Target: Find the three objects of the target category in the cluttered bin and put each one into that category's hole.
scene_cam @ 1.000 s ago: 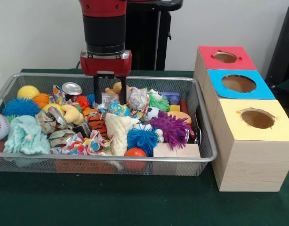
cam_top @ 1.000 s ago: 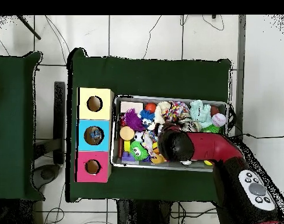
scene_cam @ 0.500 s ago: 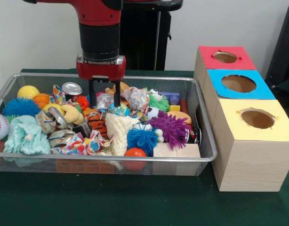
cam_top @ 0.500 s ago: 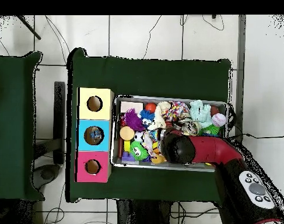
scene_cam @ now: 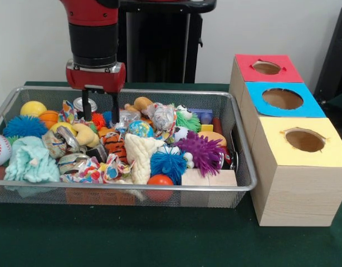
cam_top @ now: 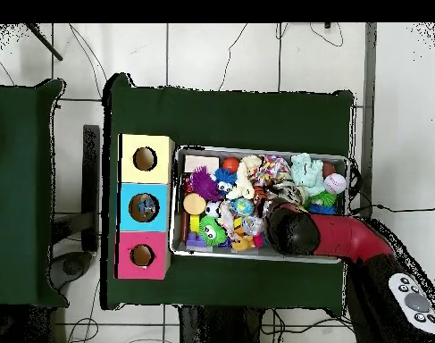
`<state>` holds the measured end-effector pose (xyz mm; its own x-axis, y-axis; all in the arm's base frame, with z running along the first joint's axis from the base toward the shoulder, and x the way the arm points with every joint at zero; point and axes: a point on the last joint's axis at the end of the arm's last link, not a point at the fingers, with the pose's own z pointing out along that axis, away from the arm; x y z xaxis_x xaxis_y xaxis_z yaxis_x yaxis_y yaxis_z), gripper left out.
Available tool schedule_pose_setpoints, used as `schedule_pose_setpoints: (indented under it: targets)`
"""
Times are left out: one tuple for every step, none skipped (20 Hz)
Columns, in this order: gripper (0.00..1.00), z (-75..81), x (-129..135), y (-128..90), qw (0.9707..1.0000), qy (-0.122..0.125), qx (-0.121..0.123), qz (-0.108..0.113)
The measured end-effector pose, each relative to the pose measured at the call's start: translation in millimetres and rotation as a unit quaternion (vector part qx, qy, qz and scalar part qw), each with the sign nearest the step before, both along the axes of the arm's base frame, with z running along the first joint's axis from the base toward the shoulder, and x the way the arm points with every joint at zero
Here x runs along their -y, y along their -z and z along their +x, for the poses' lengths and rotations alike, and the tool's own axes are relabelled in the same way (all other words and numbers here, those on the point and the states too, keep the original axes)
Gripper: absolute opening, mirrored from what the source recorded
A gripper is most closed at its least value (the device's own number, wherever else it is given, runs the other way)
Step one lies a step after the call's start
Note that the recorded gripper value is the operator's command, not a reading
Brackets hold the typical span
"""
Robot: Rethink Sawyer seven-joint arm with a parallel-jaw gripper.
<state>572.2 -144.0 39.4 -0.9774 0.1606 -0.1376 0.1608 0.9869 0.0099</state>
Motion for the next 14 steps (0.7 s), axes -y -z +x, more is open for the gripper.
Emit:
schedule_pose_setpoints:
  targets:
    - [1.0, -2.7, 0, 1, 1.0, 0.0, -0.003, 0.0]
    - [1.0, -5.6, -1, 2, 1.0, 0.0, -0.006, 0.0]
    - [1.0, -7.7, -2, 2, 1.0, 0.0, -0.008, 0.001]
    - [1.0, -9.8, -4, 3, 0.9999, -0.001, -0.01, 0.002]
    - [1.0, -12.0, -6, 4, 0.9999, -0.002, -0.013, 0.003]
    - [1.0, -13.8, -7, 5, 0.9999, -0.003, -0.015, 0.003]
    - [1.0, -18.4, -11, 7, 0.9998, -0.005, -0.02, 0.005]
    - [1.0, -20.5, -13, 7, 0.9997, -0.006, -0.022, 0.006]
    - [1.0, -25.3, -18, 9, 0.9996, -0.009, -0.027, 0.007]
    - [1.0, -29.4, -21, 11, 0.9994, -0.011, -0.031, 0.009]
    - [1.0, -32.1, -23, 12, 0.9993, -0.012, -0.034, 0.009]
    - [1.0, -34.7, -26, 13, 0.9992, -0.013, -0.037, 0.01]
    - [1.0, -37.0, -27, 14, 0.999, -0.014, -0.04, 0.011]
    - [1.0, -43.1, -31, 17, 0.9987, -0.015, -0.047, 0.014]
